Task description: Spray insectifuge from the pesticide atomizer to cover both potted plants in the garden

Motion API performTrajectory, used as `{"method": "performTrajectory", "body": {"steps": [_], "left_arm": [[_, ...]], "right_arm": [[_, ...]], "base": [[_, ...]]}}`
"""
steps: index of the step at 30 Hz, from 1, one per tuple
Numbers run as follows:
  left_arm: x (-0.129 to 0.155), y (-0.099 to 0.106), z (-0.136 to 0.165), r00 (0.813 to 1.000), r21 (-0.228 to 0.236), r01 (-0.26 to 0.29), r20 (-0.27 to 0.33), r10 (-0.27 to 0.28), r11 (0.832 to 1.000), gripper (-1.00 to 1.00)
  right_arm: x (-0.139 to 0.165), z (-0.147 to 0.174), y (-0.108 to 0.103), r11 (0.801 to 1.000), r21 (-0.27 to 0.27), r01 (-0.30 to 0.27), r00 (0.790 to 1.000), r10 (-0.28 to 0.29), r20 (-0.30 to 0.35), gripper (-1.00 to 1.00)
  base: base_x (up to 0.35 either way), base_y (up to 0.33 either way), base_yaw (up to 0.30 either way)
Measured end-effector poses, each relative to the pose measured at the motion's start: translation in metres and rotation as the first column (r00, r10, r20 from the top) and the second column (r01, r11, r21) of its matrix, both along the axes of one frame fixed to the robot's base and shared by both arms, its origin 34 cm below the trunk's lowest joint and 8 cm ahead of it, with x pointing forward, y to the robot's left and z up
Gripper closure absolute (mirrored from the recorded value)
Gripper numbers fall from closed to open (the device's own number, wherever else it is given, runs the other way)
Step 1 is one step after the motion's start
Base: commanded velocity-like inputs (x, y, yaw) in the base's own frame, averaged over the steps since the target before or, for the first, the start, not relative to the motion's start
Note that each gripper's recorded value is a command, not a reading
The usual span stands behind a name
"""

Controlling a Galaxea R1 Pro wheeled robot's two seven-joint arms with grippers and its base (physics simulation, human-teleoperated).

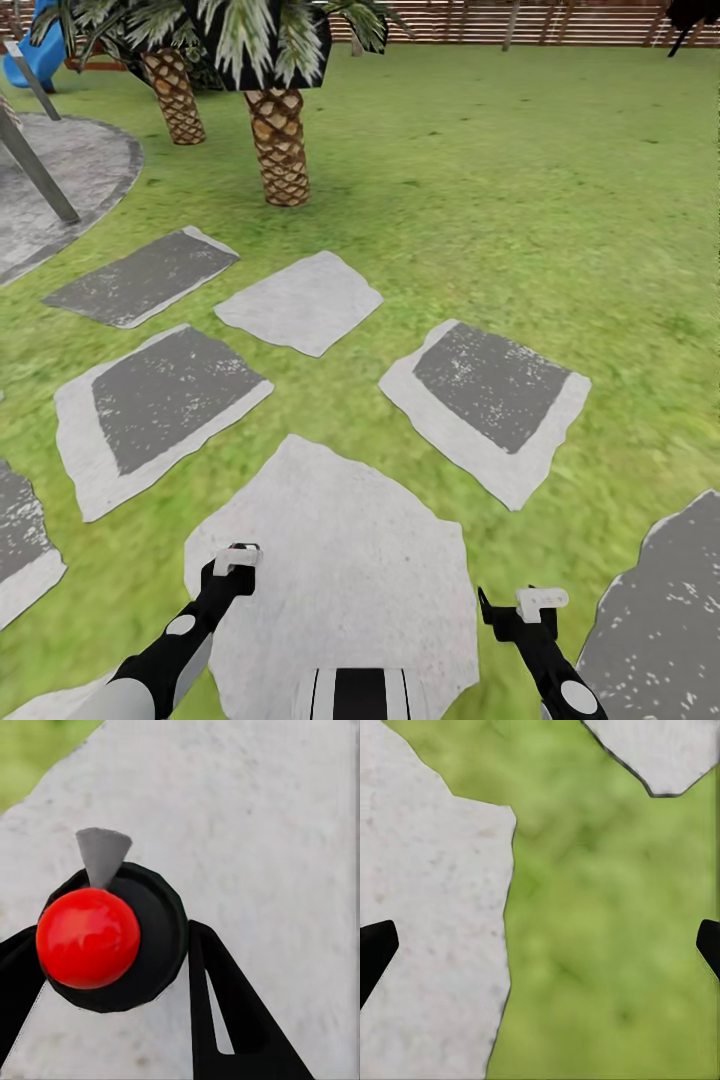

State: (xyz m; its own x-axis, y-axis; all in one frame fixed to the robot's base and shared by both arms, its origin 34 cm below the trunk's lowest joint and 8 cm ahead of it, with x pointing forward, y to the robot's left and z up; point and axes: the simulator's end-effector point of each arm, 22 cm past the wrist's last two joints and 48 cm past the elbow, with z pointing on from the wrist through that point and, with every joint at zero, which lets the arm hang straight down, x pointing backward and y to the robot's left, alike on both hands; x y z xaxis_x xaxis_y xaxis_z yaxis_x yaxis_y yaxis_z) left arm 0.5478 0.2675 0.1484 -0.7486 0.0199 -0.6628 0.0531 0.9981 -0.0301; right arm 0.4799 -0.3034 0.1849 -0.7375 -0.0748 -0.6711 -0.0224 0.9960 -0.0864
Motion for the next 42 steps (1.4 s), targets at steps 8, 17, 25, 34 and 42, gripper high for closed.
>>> {"method": "performTrajectory", "body": {"steps": [8,17,25,34,42], "left_arm": [[0.011,0.0,0.016,0.999,0.0,0.0,0.032,0.0,1.0,1.0],[0.023,0.0,0.035,0.998,0.0,0.0,0.069,0.0,1.0,1.0],[0.034,0.0,0.052,0.995,0.0,0.001,0.102,-0.001,1.0,1.0],[0.048,0.002,0.075,0.989,0.001,-0.008,0.145,0.008,1.0,1.0],[0.041,0.012,0.083,0.99,0.018,-0.01,0.143,0.007,1.0,1.0]], "right_arm": [[0.01,0.014,0.001,1.0,0.001,0.0,0.999,0.0,0.033,-1.0],[0.021,0.03,0.001,1.0,0.001,0.0,0.998,0.0,0.07,-1.0],[0.03,0.045,0.001,1.0,0.003,-0.001,0.995,0.001,0.103,-1.0],[0.04,0.063,0.0,1.0,0.004,0.006,0.99,-0.007,0.141,-1.0],[0.028,0.063,-0.023,0.998,-0.006,0.064,0.99,-0.063,0.126,-1.0]], "base": [[0.0,0.0,0.0],[0.0,0.0,0.0],[0.0,0.0,0.0],[0.0,0.0,-0.095],[0.0,0.0,-0.286]]}}
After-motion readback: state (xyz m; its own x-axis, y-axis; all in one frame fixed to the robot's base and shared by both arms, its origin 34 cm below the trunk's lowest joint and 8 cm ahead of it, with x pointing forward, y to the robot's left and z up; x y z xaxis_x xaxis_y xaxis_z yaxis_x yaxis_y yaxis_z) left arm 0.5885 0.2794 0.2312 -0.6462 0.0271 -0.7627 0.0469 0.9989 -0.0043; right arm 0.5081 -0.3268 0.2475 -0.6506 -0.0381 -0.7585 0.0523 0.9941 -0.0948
